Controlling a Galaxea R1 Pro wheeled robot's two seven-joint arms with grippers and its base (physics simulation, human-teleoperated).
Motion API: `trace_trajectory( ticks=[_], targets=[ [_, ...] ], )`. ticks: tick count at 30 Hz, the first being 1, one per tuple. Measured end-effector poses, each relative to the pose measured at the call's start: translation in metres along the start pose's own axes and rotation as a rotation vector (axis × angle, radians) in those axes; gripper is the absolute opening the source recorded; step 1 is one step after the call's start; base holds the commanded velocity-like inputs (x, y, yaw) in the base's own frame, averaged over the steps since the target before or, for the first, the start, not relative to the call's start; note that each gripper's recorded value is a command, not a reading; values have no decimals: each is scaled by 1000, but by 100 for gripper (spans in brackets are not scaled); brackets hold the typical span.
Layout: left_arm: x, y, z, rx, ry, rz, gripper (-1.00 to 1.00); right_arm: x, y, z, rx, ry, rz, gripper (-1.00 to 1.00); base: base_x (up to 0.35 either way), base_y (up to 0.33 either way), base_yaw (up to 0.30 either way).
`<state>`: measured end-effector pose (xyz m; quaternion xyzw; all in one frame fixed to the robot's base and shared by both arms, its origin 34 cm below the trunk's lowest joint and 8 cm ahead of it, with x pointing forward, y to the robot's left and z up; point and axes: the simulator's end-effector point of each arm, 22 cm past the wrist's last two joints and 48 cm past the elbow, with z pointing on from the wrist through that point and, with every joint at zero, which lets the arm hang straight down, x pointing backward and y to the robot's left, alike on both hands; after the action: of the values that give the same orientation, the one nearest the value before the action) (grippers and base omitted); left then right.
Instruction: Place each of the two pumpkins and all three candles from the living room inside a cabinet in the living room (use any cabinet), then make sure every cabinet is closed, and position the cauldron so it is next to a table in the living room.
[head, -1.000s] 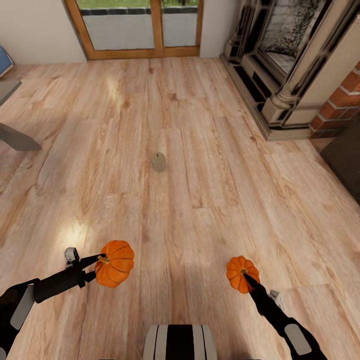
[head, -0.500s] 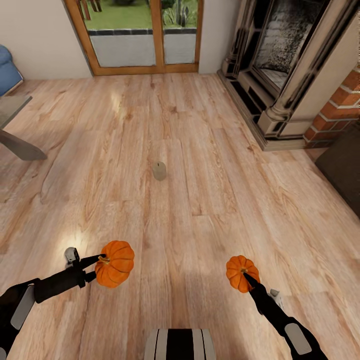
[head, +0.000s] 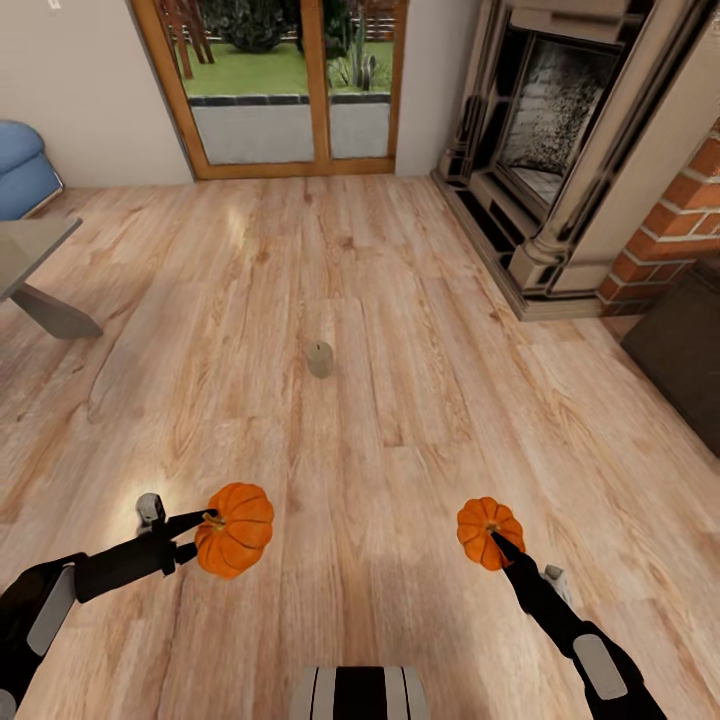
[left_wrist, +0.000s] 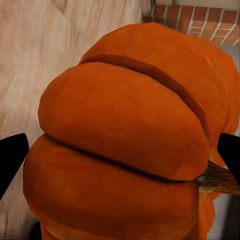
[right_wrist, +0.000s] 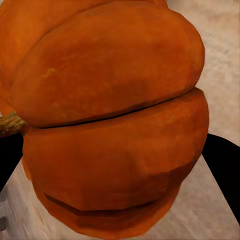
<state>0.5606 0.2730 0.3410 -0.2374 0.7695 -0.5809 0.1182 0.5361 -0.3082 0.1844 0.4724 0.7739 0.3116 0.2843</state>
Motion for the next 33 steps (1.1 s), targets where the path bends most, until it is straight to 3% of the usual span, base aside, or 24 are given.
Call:
trace_trajectory(
  ticks=[10, 17, 33],
  targets=[
    [1, -20, 1, 15, 11, 37, -100, -5, 22, -3, -38, -11, -9, -100, -103, 0, 0],
    [0, -35, -2, 29, 6, 59, -100, 4, 44, -1, -72, 19, -44, -100, -6, 0, 0],
    [-3, -69, -8, 61, -6, 116, -100, -6, 88, -8, -147, 2, -80, -100, -53, 0, 0]
  ],
)
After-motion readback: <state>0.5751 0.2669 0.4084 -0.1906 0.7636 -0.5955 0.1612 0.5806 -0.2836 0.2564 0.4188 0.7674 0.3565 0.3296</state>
